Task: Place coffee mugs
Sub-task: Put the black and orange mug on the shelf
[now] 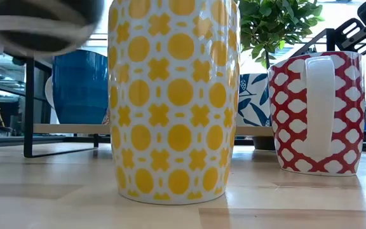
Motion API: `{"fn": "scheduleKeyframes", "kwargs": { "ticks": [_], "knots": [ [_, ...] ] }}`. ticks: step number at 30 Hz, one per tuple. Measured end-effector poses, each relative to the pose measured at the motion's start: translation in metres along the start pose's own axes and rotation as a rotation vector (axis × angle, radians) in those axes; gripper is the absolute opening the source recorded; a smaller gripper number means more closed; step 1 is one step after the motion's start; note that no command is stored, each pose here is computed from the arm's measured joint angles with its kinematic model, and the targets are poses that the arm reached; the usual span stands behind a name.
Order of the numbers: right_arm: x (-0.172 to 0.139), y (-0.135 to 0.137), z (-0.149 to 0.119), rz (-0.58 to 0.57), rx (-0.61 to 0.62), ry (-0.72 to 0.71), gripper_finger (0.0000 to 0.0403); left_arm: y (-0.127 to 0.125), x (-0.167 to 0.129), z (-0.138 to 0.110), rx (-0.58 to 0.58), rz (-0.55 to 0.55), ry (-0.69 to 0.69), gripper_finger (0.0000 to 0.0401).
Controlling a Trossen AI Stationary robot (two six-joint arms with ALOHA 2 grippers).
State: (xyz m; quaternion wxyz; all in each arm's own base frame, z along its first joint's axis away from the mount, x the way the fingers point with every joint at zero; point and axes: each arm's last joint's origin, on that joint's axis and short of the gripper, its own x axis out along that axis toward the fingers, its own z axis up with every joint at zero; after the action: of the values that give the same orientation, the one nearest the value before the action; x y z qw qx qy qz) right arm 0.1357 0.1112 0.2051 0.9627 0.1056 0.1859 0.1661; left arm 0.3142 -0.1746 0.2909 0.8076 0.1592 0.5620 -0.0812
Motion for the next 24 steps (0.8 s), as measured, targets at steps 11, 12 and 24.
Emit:
{"fn": "scheduleKeyframes", "kwargs": {
  "ticks": [11, 12, 24],
  "knots": [
    [0.000, 0.000, 0.000, 0.000, 0.016, 0.002, 0.0069, 0.091, -0.011, 0.012, 0.085, 0.070, -0.018, 0.0003],
    [0.000, 0.000, -0.001, -0.002, 0.014, 0.007, 0.0069, 0.097, -0.010, 0.012, 0.084, 0.077, -0.016, 0.0003],
    [0.000, -0.003, -0.007, -0.030, -0.011, 0.075, 0.0069, 0.145, 0.034, 0.016, 0.136, 0.043, 0.029, 0.0003]
  ]
}}
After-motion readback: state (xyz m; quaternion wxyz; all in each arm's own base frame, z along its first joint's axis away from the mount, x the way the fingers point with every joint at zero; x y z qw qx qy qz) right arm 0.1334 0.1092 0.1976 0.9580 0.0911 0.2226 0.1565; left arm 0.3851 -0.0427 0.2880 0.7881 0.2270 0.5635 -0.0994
